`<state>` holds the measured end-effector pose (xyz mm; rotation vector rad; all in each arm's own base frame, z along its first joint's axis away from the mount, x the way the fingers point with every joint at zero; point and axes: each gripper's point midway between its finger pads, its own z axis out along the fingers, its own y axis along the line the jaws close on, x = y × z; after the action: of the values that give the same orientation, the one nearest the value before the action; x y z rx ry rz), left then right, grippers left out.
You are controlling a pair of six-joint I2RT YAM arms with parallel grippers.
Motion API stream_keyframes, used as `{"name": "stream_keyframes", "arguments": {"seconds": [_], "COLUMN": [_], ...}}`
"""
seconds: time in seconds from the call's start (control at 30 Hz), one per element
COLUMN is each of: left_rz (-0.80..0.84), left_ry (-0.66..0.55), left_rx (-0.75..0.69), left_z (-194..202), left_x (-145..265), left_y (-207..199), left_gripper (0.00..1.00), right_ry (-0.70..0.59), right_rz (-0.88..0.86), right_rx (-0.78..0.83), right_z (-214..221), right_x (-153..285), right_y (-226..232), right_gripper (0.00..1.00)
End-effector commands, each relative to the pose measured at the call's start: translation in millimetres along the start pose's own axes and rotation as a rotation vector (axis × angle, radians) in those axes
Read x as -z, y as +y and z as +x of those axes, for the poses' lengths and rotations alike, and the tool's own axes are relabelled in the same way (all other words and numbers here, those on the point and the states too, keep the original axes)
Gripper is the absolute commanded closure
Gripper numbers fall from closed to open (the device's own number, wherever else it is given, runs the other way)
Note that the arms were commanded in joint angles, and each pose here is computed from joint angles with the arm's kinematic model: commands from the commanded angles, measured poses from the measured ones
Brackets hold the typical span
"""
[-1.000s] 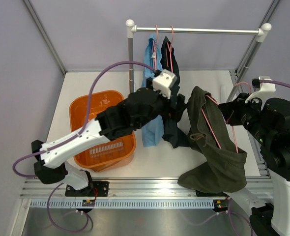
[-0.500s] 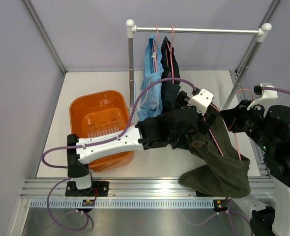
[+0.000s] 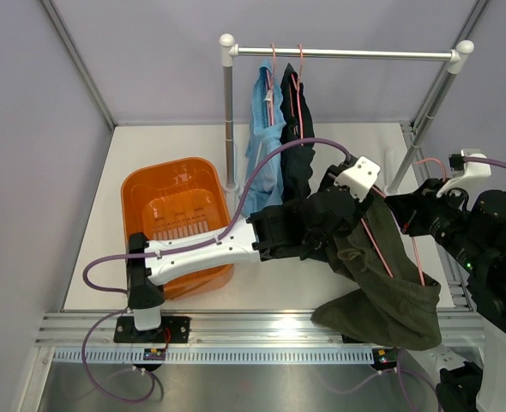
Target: Remove the shorts from the hanger
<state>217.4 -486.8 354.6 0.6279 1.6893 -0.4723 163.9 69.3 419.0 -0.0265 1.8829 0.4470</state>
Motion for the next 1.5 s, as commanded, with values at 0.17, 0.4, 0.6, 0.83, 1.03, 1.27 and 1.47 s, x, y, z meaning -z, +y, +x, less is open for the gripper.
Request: {"name": "stream_keyframes", "arguments": {"seconds": [0.17,0.4,0.6,0.83,1.03,1.27,1.47], "left_rz": [-0.060,-0.185,-0.292,-0.349,-0.328,-0.254,-0.039], "left_ry": [-0.090,-0.150,-0.149,-0.169,-0.127,-0.099,-0.130], "left_rx": [0.036,0.007,0.035,0.055,0.038,0.044,-0.003], "left_z": [-35,-58,-66,-74,-60,-45,-35], "left_x": [8,14,0,-12,-31,-35,-14], "left_y": [13,47,89,122,129,118,65], "left_gripper": [0.72,0.93,0.98,0.98,0.96,0.98,1.00], "right_ry": [-0.081,-0.076,-0.098,-0.090,-0.147,-0.195,-0.231], "right_rz": [-0.063,-0.091,-0.170,-0.203,-0.236,-0.201,-0.134], "right_rx": [0.014,0.034,0.054,0.073,0.080,0.064,0.021], "right_z": [-18,-15,-17,-13,-23,-32,-42], "right_x": [20,26,37,44,58,59,45], "right_y": [14,18,31,36,43,38,27], "right_gripper": [1.00,1.00,1.00,1.00,1.00,1.00,1.00]}}
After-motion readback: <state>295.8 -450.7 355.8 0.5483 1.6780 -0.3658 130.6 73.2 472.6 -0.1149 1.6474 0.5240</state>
